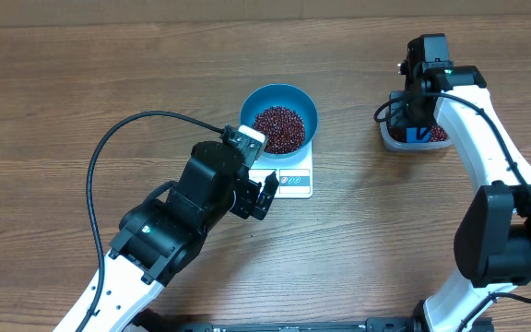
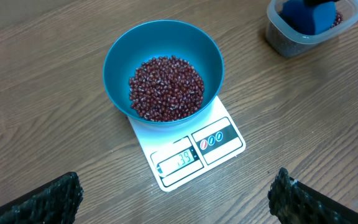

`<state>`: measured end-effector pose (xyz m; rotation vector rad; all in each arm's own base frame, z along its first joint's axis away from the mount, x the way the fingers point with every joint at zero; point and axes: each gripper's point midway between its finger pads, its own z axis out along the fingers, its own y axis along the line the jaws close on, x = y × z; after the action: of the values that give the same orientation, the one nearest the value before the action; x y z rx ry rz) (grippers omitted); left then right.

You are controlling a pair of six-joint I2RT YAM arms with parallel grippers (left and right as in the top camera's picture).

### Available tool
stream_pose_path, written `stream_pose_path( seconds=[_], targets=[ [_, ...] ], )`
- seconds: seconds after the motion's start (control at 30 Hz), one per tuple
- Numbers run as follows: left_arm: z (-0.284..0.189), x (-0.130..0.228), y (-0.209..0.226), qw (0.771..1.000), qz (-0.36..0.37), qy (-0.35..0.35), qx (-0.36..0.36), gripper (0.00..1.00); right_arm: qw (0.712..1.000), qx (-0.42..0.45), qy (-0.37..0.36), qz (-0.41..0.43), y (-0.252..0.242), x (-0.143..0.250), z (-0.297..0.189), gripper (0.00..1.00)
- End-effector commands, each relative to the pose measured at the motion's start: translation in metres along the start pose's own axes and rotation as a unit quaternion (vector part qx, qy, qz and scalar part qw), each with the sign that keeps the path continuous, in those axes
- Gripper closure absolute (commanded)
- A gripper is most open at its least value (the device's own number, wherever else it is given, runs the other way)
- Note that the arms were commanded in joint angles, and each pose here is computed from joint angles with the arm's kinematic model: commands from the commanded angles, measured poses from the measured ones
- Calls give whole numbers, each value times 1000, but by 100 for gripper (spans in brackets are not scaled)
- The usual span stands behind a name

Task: Scoop item into bowl and weigh 150g on scale
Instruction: 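Move the scoop with right gripper back into the bean container, then scoop beans from the container with the right gripper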

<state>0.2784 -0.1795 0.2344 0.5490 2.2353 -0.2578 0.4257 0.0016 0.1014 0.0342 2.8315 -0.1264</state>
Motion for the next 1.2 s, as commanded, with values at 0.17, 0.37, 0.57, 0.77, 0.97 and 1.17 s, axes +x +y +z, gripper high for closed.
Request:
stream_pose_path(
  seconds=[0.17,0.37,0.57,0.77,0.97,1.17],
  targets=[
    [-1,-4,3,1000,2,-10,-7,1,993,-117,-1,-4,35,0,-16,96],
    [-1,-7,3,1000,1,-15,-7,1,998,-61,-5,20,-4,-8,-29,96],
    [-1,-7,3,1000,1,-16,-7,0,995,-82,5,49,-20,-5,-33,96],
    [-1,-7,3,1000,1,-16,-7,0,987,-149,10,62,-21,-1,-37,96],
    [-1,-7,3,1000,1,-16,-7,0,972,-219,2,87,-23,-3,-45,96],
    [-1,-7,3,1000,1,-16,-7,1,967,-230,-5,110,-45,0,-47,96]
  ],
)
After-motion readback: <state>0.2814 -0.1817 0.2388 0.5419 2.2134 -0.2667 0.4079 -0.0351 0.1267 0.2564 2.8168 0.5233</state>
